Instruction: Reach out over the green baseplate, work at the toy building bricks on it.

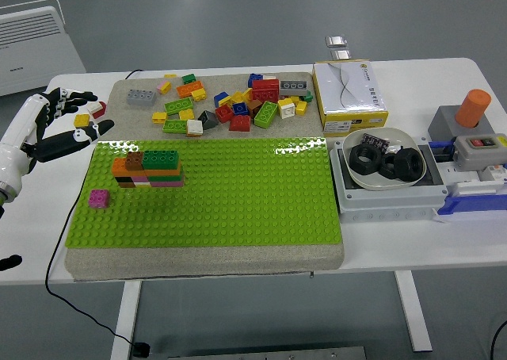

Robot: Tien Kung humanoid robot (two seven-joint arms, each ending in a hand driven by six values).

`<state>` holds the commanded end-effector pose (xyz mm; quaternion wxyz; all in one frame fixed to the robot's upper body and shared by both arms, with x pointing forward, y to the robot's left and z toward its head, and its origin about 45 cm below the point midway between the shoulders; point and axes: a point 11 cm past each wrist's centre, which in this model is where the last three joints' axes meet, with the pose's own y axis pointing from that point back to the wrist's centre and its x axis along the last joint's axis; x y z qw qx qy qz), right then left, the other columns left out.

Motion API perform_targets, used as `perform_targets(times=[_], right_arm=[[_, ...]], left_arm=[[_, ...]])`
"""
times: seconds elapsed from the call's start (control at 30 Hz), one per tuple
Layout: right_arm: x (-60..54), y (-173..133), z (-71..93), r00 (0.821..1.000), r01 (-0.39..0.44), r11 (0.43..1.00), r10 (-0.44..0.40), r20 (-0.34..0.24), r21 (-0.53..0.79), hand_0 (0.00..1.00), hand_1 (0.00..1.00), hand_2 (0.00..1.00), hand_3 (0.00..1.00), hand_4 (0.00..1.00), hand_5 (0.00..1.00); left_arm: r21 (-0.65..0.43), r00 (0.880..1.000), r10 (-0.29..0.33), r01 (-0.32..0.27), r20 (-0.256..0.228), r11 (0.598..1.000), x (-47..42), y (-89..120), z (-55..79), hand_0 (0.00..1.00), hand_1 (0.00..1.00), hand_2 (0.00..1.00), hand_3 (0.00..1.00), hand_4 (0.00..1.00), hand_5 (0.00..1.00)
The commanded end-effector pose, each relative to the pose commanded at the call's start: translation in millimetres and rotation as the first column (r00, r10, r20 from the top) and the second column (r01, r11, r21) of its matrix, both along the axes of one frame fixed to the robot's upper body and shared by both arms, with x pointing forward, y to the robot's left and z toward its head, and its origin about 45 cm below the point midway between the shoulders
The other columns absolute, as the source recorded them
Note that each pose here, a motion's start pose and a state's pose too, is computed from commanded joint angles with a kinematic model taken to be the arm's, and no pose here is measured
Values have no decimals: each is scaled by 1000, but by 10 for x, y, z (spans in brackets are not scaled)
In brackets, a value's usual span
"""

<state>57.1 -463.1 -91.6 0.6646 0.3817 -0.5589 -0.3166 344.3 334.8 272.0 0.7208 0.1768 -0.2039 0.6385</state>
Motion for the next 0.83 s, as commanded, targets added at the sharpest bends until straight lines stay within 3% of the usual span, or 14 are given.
perform_targets(times=[0.83], right_arm=[[-25, 25, -16, 1000, -6, 1000, 6, -2, 8, 680, 653, 667, 739, 860, 998]], left_arm=[[54, 1000, 5, -5, 10, 999, -13, 33, 20, 839, 806, 786, 614, 909, 331]])
